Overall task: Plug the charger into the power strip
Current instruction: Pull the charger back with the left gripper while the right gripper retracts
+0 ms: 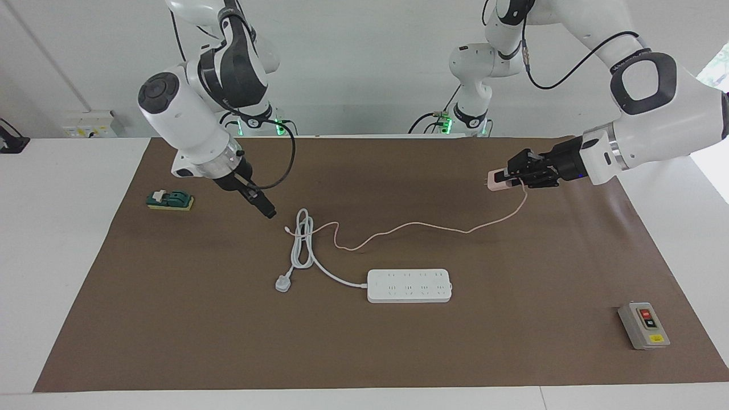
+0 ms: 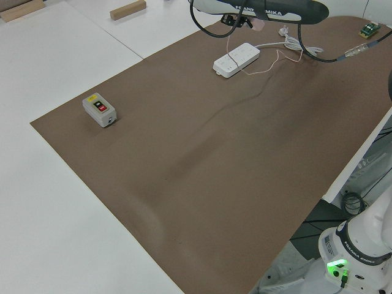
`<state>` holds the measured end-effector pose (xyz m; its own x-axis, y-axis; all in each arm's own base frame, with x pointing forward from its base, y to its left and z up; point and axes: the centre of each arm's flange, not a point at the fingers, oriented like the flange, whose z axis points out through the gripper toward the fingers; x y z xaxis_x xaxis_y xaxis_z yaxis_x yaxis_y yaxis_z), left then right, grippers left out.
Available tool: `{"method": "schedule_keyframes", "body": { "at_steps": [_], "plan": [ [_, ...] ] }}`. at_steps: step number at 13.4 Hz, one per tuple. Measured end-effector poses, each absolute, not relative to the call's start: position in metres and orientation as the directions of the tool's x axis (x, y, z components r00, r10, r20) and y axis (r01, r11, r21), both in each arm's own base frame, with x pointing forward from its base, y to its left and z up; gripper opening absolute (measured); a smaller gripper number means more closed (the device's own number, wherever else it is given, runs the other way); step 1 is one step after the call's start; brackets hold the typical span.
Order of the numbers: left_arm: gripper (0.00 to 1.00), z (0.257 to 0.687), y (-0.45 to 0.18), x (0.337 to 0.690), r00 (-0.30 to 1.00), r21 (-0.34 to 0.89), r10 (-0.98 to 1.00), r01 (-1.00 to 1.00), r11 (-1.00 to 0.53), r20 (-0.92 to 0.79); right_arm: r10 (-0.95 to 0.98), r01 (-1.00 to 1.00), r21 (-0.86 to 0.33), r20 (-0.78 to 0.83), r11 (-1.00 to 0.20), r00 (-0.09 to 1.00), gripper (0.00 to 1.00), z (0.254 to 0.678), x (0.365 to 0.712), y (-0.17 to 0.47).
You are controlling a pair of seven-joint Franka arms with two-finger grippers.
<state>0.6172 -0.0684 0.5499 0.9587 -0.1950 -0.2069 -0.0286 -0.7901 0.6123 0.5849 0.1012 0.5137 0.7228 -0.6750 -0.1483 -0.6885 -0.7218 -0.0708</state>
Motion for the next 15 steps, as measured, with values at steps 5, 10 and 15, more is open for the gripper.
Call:
{"method": "schedule_keyframes", "body": {
  "at_steps": [5, 10, 15],
  "plan": [
    [0.31, 0.566, -0.048, 0.615, 0.960, 0.493, -0.185, -0.059, -0.868, -0.211, -0.433, -0.433, 0.005, -0.023, -0.901, 0.901, 1.00, 0.580, 0.545, 0.093],
    [0.31, 0.582, -0.036, 0.620, 0.975, 0.469, -0.150, -0.058, -0.881, -0.161, -0.392, -0.391, 0.033, -0.054, -0.920, 0.918, 1.00, 0.580, 0.540, 0.065],
    [0.31, 0.603, -0.031, 0.617, 0.982, 0.329, 0.018, 0.080, -0.941, -0.187, -0.415, -0.414, 0.022, -0.037, -0.910, 0.909, 1.00, 0.589, 0.543, 0.044]
  ]
}}
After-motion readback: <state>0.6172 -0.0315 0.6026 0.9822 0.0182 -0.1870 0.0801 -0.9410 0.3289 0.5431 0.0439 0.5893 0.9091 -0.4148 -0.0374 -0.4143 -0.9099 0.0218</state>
